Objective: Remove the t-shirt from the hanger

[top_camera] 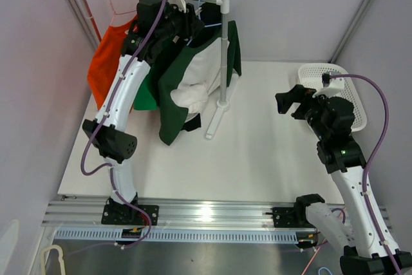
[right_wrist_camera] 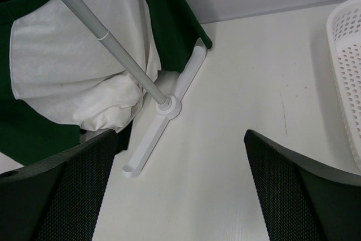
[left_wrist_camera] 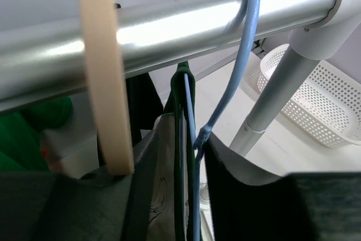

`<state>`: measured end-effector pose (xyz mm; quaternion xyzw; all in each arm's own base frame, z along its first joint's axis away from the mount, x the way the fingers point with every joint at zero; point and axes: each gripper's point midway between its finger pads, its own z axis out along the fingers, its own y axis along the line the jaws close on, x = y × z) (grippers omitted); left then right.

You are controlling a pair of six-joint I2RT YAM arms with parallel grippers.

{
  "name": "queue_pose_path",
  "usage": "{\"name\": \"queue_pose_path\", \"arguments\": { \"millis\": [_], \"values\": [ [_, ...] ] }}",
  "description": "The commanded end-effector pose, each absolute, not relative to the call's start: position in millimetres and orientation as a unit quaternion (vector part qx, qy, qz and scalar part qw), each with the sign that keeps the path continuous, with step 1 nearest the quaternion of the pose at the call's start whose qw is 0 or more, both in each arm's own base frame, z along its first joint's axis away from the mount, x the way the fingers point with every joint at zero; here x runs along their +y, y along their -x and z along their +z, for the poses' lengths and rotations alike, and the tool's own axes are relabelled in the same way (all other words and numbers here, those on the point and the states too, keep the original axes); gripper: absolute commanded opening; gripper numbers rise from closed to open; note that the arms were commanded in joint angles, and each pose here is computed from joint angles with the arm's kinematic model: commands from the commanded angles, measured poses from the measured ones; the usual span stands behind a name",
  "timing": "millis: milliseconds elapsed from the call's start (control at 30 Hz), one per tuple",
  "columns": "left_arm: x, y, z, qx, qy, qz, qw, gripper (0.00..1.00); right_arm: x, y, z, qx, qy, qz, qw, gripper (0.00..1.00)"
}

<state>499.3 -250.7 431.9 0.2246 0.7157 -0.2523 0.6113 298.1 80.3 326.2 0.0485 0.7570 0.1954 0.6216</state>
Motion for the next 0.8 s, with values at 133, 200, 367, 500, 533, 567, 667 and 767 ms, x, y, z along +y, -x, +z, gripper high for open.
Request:
{"name": "queue_pose_path", "arguments": {
  "millis": [133,200,367,500,533,567,667,767],
  "values": [
    [-266.5,-500.6,438.7,0.697,-0.242,-0.272,0.618,0.23,74.4,-301.2,349.4,0.736,-0.05,0.188,0.648,0.99],
    [-269.6,-499.3,436.4,0.697,-0.247,-0.276,0.614,0.2,74.0,-300.5,349.9,0.736,-0.049,0.187,0.649,0.99],
    [-271.5,-498.0,433.7,0.697,-0.255,-0.274,0.611,0.01,74.1,-301.5,347.6,0.738,-0.05,0.188,0.646,0.99],
    [-264.7,-501.7,437.2,0.702,-0.237,-0.258,0.62,0.08,75.2,-301.4,347.5,0.739,-0.048,0.19,0.645,0.99],
    [-260.8,-501.6,442.7,0.7,-0.23,-0.251,0.628,0.18,75.4,-301.1,346.7,0.74,-0.048,0.19,0.644,0.99],
    [-259.2,-501.4,445.7,0.698,-0.229,-0.247,0.631,0.13,75.3,-300.9,347.5,0.739,-0.048,0.189,0.645,1.0],
    [-256.5,-495.8,453.8,0.69,-0.24,-0.24,0.639,0.01,74.3,-301.2,347.5,0.739,-0.049,0.188,0.645,0.99],
    [-249.4,-494.3,464.3,0.687,-0.228,-0.23,0.65,0.01,74.1,-301.5,346.0,0.74,-0.05,0.188,0.644,1.0]
  ]
}}
